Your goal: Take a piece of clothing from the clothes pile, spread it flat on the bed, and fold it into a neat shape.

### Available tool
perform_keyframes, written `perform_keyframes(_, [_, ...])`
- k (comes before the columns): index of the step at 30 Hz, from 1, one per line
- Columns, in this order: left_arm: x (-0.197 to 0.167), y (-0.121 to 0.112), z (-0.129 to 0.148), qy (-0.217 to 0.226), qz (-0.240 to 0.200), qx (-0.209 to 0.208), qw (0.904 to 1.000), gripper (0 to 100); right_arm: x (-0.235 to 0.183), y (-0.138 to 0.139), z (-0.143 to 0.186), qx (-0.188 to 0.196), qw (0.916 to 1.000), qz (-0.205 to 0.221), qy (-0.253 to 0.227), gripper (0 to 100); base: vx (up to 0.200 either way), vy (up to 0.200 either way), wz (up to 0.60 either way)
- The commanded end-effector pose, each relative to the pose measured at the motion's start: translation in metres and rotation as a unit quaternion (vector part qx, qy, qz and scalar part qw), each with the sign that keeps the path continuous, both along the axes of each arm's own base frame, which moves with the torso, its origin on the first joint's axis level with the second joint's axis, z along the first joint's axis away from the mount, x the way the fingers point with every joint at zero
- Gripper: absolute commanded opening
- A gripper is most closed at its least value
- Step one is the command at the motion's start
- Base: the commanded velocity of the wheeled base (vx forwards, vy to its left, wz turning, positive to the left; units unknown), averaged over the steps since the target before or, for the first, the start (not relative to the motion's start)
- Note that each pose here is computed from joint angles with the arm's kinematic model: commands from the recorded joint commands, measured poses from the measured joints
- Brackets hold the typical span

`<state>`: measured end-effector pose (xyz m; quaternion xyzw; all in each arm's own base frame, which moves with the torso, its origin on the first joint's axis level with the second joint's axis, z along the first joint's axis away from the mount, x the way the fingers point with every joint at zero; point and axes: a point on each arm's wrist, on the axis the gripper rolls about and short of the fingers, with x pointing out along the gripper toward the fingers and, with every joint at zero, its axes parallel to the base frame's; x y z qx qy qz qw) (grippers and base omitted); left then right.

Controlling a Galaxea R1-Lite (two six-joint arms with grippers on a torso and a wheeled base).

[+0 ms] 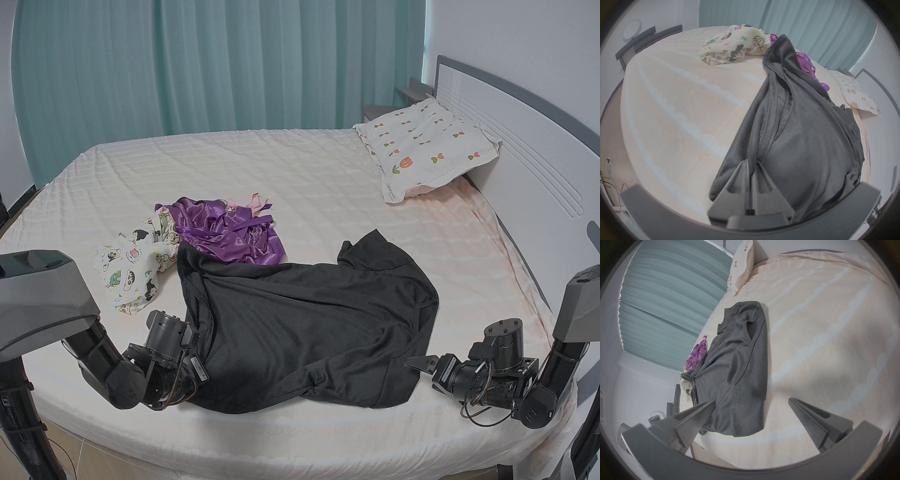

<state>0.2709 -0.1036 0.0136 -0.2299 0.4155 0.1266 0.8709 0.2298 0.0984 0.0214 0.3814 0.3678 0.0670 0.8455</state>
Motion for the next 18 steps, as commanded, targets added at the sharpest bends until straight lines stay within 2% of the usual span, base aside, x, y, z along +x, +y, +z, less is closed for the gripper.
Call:
perform_keyframes(1, [-0.009, 0.012, 0.007, 0.0, 0.014, -0.001, 0.9999, 0, -0.003, -0.001, -0.002, -0.006, 1.0, 0.003, 0.004, 100, 0.0, 0.0, 0.0])
perform_keyframes(11, [-0.024, 0.061, 0.011, 0.013, 0.081, -0.009, 0.9966, 0, 0.001, 0.014, -0.011, -0.007, 0.9995, 0.026, 0.014, 100, 0.0, 0.0, 0.0])
perform_keyframes(14, [-0.029, 0.079, 0.018, 0.003, 0.102, -0.036, 0.9941, 0, 0.0, 0.021, -0.019, -0.019, 0.9992, 0.027, 0.021, 100, 0.0, 0.0, 0.0])
perform_keyframes(16, [-0.03, 0.084, 0.02, 0.0, 0.104, -0.046, 0.9935, 0, 0.002, 0.022, -0.019, -0.022, 0.9994, 0.022, 0.015, 100, 0.0, 0.0, 0.0])
perform_keyframes(18, [-0.031, 0.1, 0.029, -0.015, 0.119, -0.063, 0.9908, 0, 0.007, 0.027, -0.02, -0.032, 0.9994, 0.015, 0.005, 100, 0.0, 0.0, 0.0])
